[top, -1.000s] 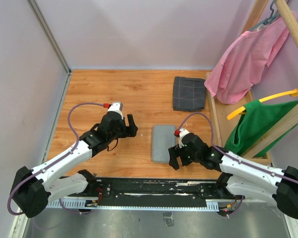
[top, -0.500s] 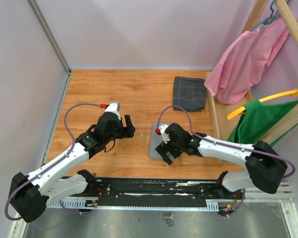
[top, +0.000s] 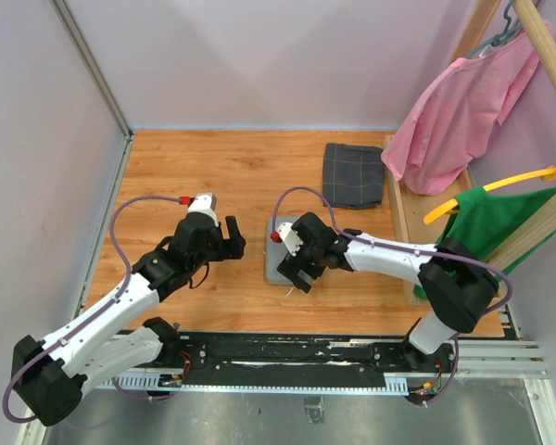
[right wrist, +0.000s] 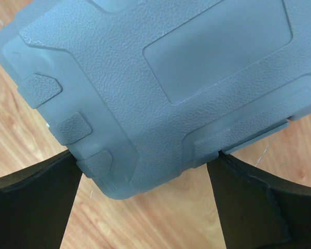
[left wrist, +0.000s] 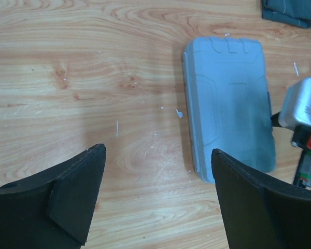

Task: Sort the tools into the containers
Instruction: Close the storage box at the center of the board, then reset both arms

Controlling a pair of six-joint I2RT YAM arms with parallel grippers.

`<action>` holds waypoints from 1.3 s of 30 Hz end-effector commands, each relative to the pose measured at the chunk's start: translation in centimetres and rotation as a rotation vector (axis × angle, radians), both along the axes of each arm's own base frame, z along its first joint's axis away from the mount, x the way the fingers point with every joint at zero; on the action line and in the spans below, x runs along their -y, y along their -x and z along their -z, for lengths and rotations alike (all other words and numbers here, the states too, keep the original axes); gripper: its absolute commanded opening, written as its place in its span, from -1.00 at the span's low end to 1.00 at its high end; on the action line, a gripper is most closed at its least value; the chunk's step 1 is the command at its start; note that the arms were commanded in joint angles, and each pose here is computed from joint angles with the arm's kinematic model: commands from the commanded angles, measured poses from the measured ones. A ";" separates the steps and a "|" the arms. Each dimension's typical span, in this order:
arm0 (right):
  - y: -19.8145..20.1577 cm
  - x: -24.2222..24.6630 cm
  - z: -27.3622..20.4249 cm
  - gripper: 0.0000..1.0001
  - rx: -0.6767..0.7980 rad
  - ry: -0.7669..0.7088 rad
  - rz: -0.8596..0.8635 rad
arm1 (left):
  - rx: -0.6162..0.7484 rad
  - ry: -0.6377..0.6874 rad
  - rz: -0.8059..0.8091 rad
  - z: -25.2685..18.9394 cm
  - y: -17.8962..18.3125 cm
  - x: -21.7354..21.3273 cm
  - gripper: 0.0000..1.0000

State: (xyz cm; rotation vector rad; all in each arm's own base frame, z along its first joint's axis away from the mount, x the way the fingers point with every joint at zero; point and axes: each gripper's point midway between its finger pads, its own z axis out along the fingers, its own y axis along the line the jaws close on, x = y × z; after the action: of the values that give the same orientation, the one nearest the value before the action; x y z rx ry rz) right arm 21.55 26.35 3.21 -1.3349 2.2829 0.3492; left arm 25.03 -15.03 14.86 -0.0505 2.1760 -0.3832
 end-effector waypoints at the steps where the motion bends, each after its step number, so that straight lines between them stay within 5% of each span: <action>1: -3.1 -3.0 -1.3 0.99 0.066 -0.057 -0.065 | 0.052 0.025 -0.092 -1.8 -0.4 -1.5 0.73; 11: -7.1 -6.9 -3.9 0.98 0.094 -0.188 -0.014 | 0.062 0.023 -0.139 -2.2 -0.2 -2.5 0.73; 20: -4.6 -5.2 -10.5 0.97 0.157 -0.337 0.010 | 0.162 0.038 -0.143 -4.7 -0.2 -3.3 0.75; 39: -0.4 11.6 -16.7 0.97 0.470 -0.483 0.648 | 0.340 0.001 -0.232 -10.2 1.7 -7.9 0.98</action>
State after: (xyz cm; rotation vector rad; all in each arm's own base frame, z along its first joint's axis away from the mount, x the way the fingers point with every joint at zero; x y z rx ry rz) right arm 22.01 19.57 18.94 -0.6071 1.9382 0.4010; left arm 23.63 -9.07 23.40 -0.1927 1.8499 -0.3124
